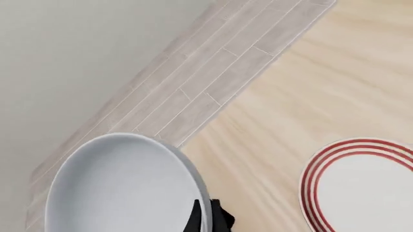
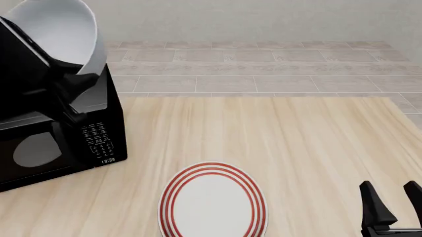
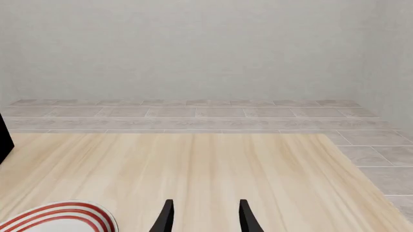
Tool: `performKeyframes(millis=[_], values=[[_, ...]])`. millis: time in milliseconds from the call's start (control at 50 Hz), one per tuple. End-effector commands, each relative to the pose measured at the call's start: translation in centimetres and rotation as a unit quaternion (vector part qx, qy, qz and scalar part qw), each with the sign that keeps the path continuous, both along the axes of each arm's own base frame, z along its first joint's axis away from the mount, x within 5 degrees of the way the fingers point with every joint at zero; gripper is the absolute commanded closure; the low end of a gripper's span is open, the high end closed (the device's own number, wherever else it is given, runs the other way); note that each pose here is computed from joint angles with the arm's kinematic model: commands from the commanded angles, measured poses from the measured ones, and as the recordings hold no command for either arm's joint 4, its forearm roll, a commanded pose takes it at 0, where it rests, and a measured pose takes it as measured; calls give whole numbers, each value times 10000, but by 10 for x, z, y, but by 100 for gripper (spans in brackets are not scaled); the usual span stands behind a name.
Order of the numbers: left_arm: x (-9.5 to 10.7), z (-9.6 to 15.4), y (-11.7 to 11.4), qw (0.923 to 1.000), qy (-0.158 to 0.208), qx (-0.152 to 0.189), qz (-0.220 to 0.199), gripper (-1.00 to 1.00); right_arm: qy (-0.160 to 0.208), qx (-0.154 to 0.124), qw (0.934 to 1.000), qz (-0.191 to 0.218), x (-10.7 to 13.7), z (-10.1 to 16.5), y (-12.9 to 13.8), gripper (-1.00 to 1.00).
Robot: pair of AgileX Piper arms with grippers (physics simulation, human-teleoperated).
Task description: Pick up the white bowl and put it on the plate.
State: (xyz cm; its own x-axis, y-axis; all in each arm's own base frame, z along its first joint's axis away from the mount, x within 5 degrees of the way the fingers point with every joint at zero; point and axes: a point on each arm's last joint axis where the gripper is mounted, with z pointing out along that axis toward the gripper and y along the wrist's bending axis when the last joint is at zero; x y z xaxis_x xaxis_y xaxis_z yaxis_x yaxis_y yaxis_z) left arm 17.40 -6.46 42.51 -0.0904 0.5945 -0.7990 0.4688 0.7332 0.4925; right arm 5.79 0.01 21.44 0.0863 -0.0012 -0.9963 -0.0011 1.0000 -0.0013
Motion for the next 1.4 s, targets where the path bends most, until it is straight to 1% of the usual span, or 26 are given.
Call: performKeyframes(millis=[20, 120, 160, 220, 260, 300, 460, 520, 680, 720, 740, 780, 820, 980, 1000, 1020, 1100, 1200, 1240, 1260, 1400], values=[[-10, 7, -15, 9990, -36, -101, -431, 100, 0, 3, 10000, -1, 0, 0, 0, -100], [-9, 1, -22, 9982, 17, -76, -598, 100, -1, 6, 10000, -1, 0, 0, 0, -100], [-10, 4, -26, 9976, 27, -135, -674, 100, 0, 7, 10000, -1, 0, 0, 0, -100], [-11, 3, -29, 9970, 25, -118, -761, 100, 0, 4, 10000, -1, 0, 0, 0, -100], [-14, 6, -32, 9961, 6, -226, -854, 100, 0, 3, 10000, -1, 0, 0, 0, -100], [-13, 1, -36, 9955, 44, -158, -938, 100, 0, 4, 10000, 0, 0, 0, 0, -100], [-16, -7, -47, 9927, 171, -212, -1178, 100, -1, 3, 10000, 0, 0, 0, 0, -100], [-17, -11, -50, 9917, 171, -158, -1261, 100, -1, 6, 10000, -1, 0, 0, 0, -100], [-19, -11, -61, 9881, 216, -149, -1516, 100, -1, 4, 10000, 0, 0, 0, 0, -100], [-18, -20, -66, 9866, 316, -46, -1598, 100, -1, 3, 10000, 0, 0, 0, 0, -100], [-18, -21, -68, 9860, 343, -55, -1630, 100, -1, 4, 10000, -1, 0, 0, 0, -100], [-17, -25, -69, 9857, 313, 13, -1659, 100, -2, 4, 10000, 0, 0, 0, 0, -100], [-20, -23, -72, 9844, 379, -74, -1715, 100, -1, 5, 10000, -1, 0, 0, 0, -100], [-25, -25, -81, 9804, 423, -116, -1919, 100, 0, 3, 10000, -3, 0, 0, 0, -100], [-25, -28, -83, 9796, 481, -103, -1946, 100, -1, 2, 10000, 0, 0, 0, 0, -100], [-26, -33, -84, 9784, 483, -7, -2008, 100, -1, 4, 10000, -1, 0, 0, 0, -100], [-28, -29, -86, 9773, 490, -54, -2059, 100, 0, 5, 10000, 0, 0, 0, 0, -100], [-30, -34, -90, 9748, 534, -6, -2164, 100, -1, 4, 10000, 0, 0, 0, 0, -100], [-31, -33, -92, 9743, 531, -20, -2191, 100, -1, 4, 10000, -1, 0, 0, 0, -100], [-32, -32, -94, 9731, 563, -84, -2233, 100, -1, 4, 10000, -1, 0, 0, 0, -100], [-34, -38, -100, 9705, 621, -100, -2328, 100, -1, 5, 10000, -1, 0, 0, 0, -100]])
